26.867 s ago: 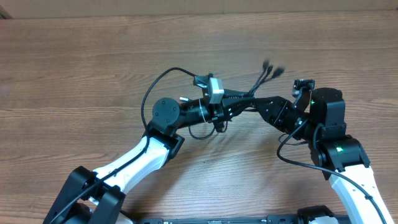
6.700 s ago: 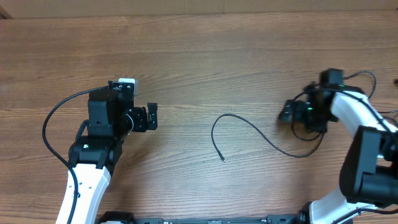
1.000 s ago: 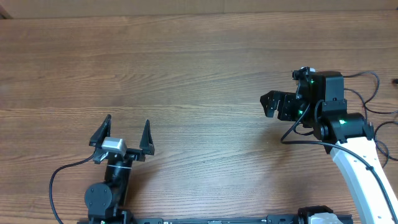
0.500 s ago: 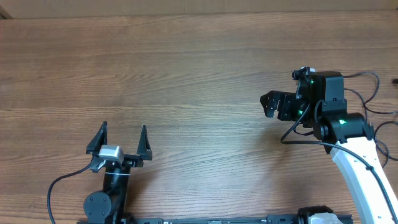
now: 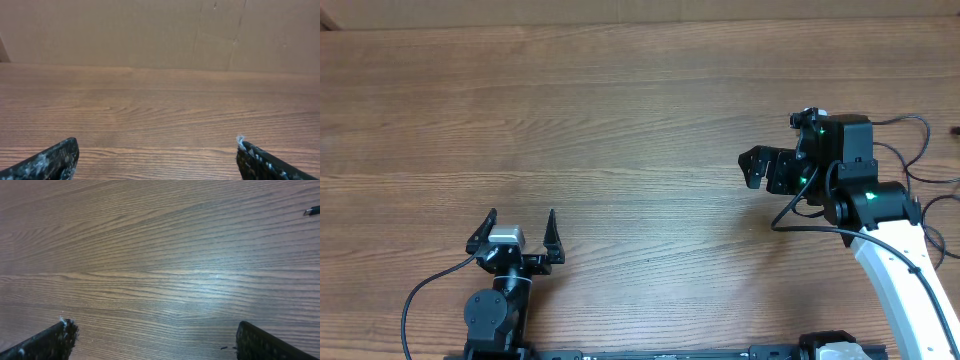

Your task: Untangle cables

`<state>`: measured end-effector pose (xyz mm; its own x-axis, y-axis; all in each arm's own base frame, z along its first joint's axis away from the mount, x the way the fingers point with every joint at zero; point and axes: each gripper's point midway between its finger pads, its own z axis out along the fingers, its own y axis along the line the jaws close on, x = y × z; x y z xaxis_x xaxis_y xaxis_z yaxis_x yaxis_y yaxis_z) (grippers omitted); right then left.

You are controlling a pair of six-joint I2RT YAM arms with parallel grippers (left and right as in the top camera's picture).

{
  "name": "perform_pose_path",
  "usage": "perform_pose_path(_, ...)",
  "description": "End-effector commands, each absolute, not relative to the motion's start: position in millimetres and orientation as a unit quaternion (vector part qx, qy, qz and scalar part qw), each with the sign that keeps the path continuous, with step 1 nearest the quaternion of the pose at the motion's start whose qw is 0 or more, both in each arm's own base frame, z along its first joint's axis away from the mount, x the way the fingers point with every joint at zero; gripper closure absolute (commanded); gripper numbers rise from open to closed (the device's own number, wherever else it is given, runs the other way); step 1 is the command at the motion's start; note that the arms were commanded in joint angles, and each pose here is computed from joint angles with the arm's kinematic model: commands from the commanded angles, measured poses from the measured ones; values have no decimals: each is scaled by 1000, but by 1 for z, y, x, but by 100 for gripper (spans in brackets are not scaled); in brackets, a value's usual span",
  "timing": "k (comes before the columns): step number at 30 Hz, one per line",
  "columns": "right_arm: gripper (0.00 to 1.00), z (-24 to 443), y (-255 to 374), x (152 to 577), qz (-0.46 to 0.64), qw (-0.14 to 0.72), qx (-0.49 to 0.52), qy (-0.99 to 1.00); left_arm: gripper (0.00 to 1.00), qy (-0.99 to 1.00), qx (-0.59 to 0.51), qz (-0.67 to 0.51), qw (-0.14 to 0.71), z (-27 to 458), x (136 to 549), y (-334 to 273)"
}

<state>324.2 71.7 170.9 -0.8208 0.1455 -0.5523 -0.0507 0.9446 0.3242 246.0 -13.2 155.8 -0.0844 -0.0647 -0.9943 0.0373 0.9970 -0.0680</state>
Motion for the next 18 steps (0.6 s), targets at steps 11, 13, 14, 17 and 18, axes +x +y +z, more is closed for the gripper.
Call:
perform_pose_path(11,0,171,74,325,168,299,23,939,0,732,-31,-7,681,157,246,4)
perform_pose_path(13,0,171,74,325,168,299,23,939,0,732,-31,-7,681,157,246,4)
perform_pose_path(14,0,171,74,325,168,299,23,939,0,732,-31,-7,681,157,246,4)
perform_pose_path(17,0,171,74,325,168,299,23,939,0,732,-31,-7,681,157,246,4)
perform_pose_path(18,0,171,74,325,168,299,23,939,0,732,-31,-7,681,157,246,4)
